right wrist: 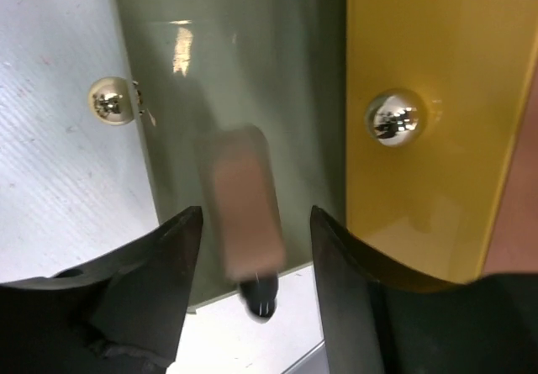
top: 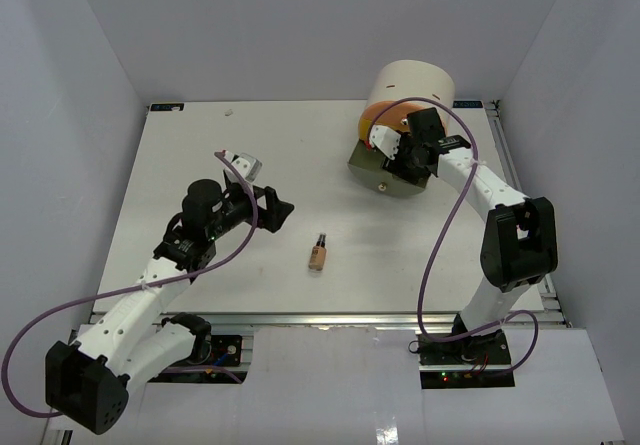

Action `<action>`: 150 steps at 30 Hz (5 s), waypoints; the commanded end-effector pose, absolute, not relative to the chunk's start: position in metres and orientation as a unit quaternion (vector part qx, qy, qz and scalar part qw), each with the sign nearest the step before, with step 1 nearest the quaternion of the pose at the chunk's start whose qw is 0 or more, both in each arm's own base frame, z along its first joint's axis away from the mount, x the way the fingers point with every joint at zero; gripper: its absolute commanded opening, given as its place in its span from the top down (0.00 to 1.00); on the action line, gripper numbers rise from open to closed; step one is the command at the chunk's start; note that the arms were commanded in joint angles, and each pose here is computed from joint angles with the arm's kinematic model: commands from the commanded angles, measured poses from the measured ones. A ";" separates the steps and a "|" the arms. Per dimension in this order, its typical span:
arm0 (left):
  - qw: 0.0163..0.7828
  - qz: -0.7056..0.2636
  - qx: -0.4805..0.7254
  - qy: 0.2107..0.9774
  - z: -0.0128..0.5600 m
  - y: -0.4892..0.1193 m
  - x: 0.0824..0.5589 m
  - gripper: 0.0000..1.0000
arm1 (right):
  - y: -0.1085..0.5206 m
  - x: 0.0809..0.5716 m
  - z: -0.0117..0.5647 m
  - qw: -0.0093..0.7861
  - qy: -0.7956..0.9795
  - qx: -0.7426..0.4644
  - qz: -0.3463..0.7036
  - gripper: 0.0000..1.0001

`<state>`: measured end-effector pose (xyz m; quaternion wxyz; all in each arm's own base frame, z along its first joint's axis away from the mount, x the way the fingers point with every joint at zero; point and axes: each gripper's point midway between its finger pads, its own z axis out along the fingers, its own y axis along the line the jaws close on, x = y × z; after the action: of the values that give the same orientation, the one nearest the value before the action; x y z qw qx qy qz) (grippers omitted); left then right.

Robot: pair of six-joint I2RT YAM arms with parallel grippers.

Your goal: Organize the makeup

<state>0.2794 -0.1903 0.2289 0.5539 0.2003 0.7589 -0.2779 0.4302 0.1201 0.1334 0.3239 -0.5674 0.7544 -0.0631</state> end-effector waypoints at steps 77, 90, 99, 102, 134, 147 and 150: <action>0.505 -0.384 -0.178 0.752 0.267 -0.404 0.461 0.81 | 0.117 0.275 0.242 0.556 0.675 -0.411 0.258 0.10; 0.489 -0.364 -0.195 0.768 0.216 -0.421 0.483 0.47 | 0.114 0.277 0.240 0.555 0.679 -0.405 0.259 0.10; 0.489 -0.381 -0.161 0.768 0.218 -0.429 0.482 0.29 | 0.112 0.278 0.235 0.552 0.683 -0.400 0.262 0.10; 0.502 -0.383 -0.144 0.762 0.229 -0.424 0.478 0.28 | 0.112 0.278 0.233 0.553 0.681 -0.401 0.262 0.10; 0.630 -0.213 0.169 0.727 0.264 -0.197 0.316 0.23 | 0.178 0.346 0.080 0.335 0.734 -0.589 0.036 0.73; 0.630 -0.219 0.170 0.726 0.266 -0.198 0.314 0.22 | 0.156 0.413 0.061 0.382 0.738 -0.542 -0.125 0.65; 0.629 -0.217 0.169 0.727 0.265 -0.198 0.315 0.22 | 0.147 0.424 0.063 0.389 0.730 -0.536 -0.170 0.59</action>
<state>0.3142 -0.2006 0.2572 0.6187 0.1707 0.7339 -0.2224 0.3897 0.1566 0.0422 0.3371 -0.5624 0.7506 -0.0815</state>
